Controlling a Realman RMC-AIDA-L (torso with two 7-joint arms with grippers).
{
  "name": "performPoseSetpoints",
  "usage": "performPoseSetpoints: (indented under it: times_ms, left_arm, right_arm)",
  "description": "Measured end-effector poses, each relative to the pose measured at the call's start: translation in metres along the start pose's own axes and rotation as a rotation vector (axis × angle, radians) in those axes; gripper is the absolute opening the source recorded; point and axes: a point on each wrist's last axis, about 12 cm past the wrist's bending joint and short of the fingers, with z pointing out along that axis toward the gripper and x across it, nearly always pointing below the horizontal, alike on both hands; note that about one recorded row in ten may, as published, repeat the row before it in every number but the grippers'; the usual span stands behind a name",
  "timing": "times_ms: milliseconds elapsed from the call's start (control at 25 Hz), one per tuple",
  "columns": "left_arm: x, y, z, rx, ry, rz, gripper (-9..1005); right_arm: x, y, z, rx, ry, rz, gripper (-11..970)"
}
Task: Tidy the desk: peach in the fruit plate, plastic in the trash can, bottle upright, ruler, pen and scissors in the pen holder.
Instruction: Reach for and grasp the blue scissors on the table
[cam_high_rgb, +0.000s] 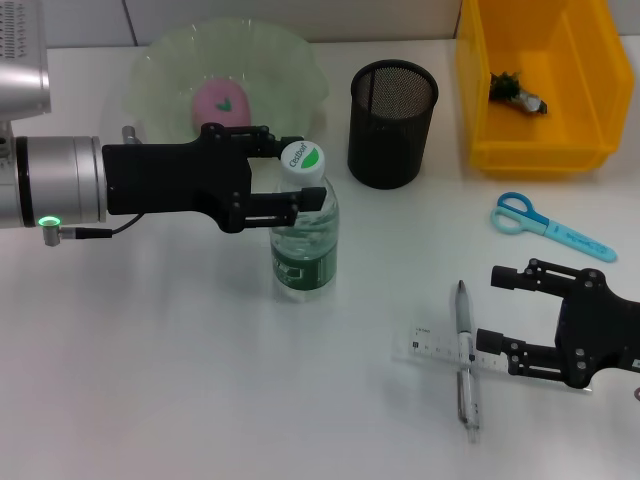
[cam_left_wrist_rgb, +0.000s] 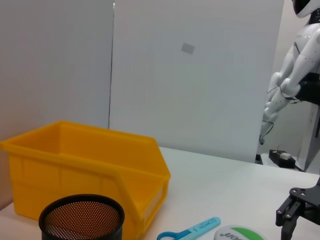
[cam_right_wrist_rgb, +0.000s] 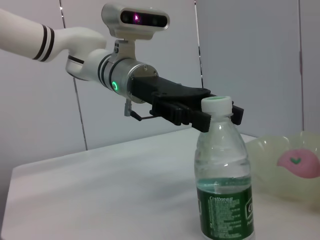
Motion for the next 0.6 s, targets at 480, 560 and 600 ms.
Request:
performPoseSetpoints:
  times_ms: [480, 560, 600]
  left_arm:
    - [-0.0001, 0.0007, -0.0006, -0.004, 0.000, 0.011, 467]
    - [-0.0001, 0.0005, -0.0007, -0.003, 0.000, 0.011, 464]
    - [-0.0002, 0.0004, -0.0007, -0.002, 0.000, 0.012, 462]
  right_arm:
    - [0.0000, -0.0001, -0.0001, 0.000, 0.000, 0.005, 743]
    - [0.0000, -0.0001, -0.0001, 0.000, 0.000, 0.006, 743]
    - [0.0000, -0.0002, -0.0001, 0.001, 0.001, 0.006, 743]
